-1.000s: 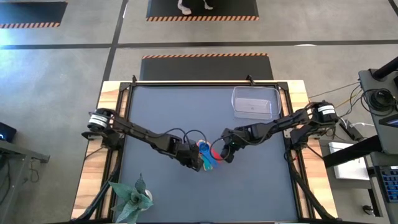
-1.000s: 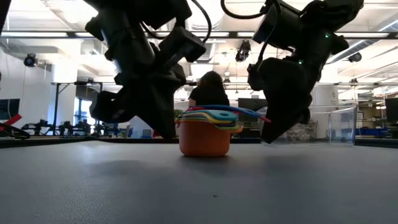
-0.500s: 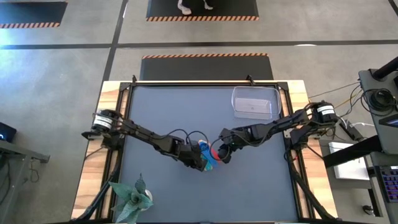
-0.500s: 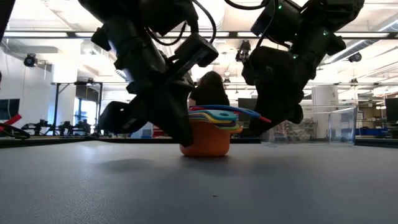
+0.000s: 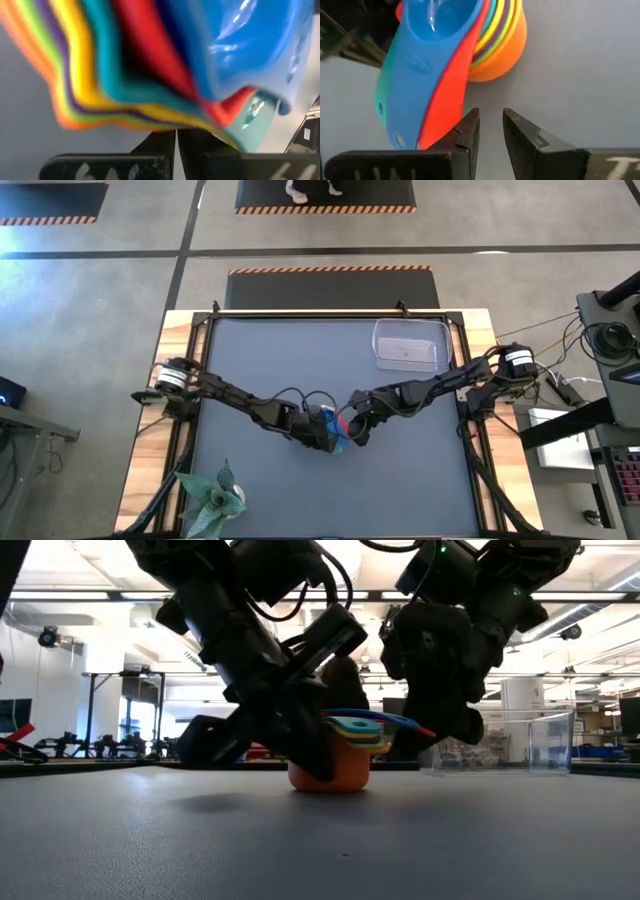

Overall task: Nest measuring cups in basket
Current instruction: Stack the blue measuring cup on top of the red measuring cup

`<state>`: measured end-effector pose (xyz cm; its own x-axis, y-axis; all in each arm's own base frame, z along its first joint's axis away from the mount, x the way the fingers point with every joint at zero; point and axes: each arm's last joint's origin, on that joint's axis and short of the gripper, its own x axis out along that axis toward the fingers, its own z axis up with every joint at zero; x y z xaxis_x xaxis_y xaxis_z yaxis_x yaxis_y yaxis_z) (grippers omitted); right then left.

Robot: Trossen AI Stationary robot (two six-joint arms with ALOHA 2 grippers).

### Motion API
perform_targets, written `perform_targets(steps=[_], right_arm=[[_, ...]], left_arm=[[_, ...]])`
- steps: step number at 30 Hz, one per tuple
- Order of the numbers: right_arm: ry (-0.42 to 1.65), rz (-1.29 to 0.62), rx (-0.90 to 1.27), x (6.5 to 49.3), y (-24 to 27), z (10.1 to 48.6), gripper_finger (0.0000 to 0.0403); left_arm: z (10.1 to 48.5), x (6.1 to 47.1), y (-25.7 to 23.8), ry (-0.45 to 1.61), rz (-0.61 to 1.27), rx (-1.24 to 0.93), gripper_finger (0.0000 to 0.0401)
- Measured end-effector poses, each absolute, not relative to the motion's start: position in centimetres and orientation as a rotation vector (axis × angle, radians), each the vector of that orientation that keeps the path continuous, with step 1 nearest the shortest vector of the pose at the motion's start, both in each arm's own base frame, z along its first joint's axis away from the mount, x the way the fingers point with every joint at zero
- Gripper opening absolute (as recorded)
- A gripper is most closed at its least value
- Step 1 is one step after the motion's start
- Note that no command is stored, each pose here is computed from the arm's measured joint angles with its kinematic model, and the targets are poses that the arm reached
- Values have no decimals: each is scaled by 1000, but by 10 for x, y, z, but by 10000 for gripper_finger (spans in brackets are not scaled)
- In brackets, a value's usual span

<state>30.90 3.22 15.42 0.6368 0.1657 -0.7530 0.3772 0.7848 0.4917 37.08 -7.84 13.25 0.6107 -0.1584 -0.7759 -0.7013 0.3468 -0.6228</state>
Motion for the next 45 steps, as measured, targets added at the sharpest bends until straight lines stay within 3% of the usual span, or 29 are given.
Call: perform_targets(steps=[11, 31, 45], right_arm=[[832, -102, 668, 321, 33, 169, 75], [908, -119, 628, 315, 32, 163, 75], [905, -128, 650, 315, 32, 164, 75]], left_arm=[[136, 377, -69, 827, 435, -1206, 0], [143, 380, -65, 812, 360, -1189, 0], [154, 365, -66, 994, 267, -1105, 0]])
